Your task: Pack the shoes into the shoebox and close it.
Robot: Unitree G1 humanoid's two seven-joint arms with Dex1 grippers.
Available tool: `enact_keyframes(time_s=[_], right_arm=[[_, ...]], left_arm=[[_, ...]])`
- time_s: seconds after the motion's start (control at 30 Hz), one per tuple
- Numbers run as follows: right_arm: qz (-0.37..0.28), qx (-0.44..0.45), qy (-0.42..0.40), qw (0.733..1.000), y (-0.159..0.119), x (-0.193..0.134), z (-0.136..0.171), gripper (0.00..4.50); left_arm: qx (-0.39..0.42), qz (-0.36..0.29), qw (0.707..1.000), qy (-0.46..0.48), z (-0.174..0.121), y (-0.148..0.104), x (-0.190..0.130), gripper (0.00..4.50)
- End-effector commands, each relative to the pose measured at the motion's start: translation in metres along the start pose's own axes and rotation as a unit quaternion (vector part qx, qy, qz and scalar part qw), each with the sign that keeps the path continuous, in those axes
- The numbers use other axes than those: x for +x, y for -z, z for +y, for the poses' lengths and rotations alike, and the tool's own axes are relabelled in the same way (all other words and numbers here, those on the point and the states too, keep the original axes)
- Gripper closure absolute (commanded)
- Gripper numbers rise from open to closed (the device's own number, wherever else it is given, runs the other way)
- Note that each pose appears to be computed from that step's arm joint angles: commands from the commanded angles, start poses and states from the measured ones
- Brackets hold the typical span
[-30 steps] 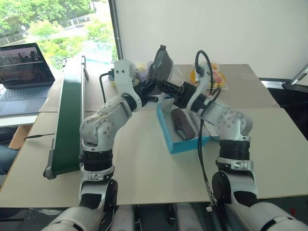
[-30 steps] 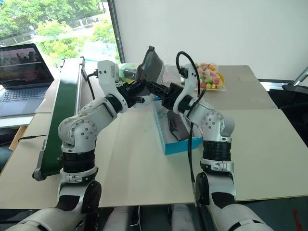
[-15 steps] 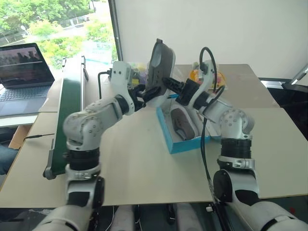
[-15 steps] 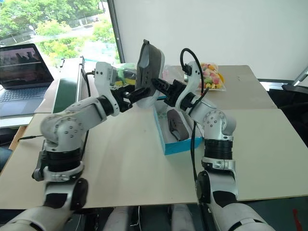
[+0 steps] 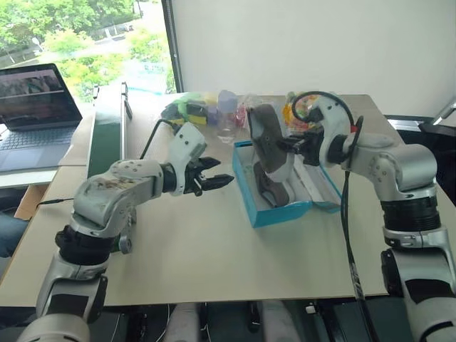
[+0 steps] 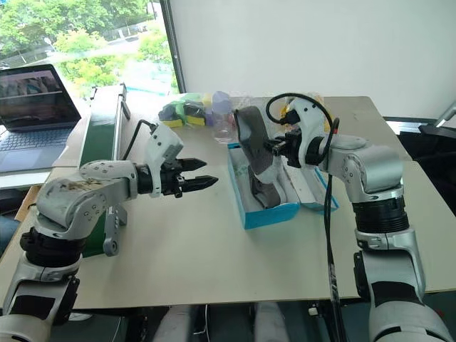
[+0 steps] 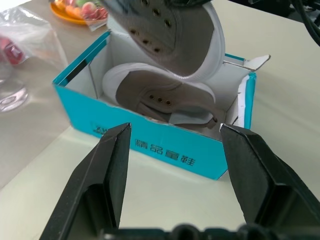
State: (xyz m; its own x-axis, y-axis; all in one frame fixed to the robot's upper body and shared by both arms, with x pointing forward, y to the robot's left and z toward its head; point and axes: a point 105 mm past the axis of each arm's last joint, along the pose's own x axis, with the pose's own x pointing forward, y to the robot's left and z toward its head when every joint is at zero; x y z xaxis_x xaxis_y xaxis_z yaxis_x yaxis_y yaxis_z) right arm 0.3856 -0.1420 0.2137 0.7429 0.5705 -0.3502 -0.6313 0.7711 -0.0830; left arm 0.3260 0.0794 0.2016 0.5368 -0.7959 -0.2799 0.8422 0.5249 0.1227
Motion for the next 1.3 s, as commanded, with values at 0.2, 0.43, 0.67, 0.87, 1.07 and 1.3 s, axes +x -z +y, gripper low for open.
enact_keyframes(time_s=[0.2, 0.43, 0.67, 0.87, 1.07, 1.3], right_arm=[[-0.036, 0.056, -0.018, 0.998, 0.006, 0.003, -0.002, 4.22], [-0.003, 0.063, -0.015, 0.998, 0.035, 0.012, 0.0, 4.22], [0.03, 0.06, -0.048, 0.997, 0.054, 0.026, 0.016, 4.22], [0.075, 0.019, -0.063, 0.995, 0.064, 0.037, 0.02, 4.22], [0.162, -0.084, -0.087, 0.979, 0.081, 0.049, 0.031, 4.22], [0.273, -0.23, -0.09, 0.93, 0.11, 0.053, 0.031, 4.22]], left_arm=[[0.023, -0.017, 1.0, 0.005, -0.002, -0.006, 0.0, 1.48], [0.026, -0.021, 0.999, 0.0, 0.001, -0.008, 0.0, 1.48], [0.027, -0.018, 0.999, -0.004, 0.001, -0.006, -0.001, 1.48], [0.022, -0.021, 0.999, -0.011, 0.002, -0.005, -0.001, 1.48], [0.022, -0.021, 0.999, -0.012, 0.0, -0.003, 0.0, 1.48], [0.023, -0.026, 0.999, -0.017, -0.002, -0.005, 0.001, 1.48]])
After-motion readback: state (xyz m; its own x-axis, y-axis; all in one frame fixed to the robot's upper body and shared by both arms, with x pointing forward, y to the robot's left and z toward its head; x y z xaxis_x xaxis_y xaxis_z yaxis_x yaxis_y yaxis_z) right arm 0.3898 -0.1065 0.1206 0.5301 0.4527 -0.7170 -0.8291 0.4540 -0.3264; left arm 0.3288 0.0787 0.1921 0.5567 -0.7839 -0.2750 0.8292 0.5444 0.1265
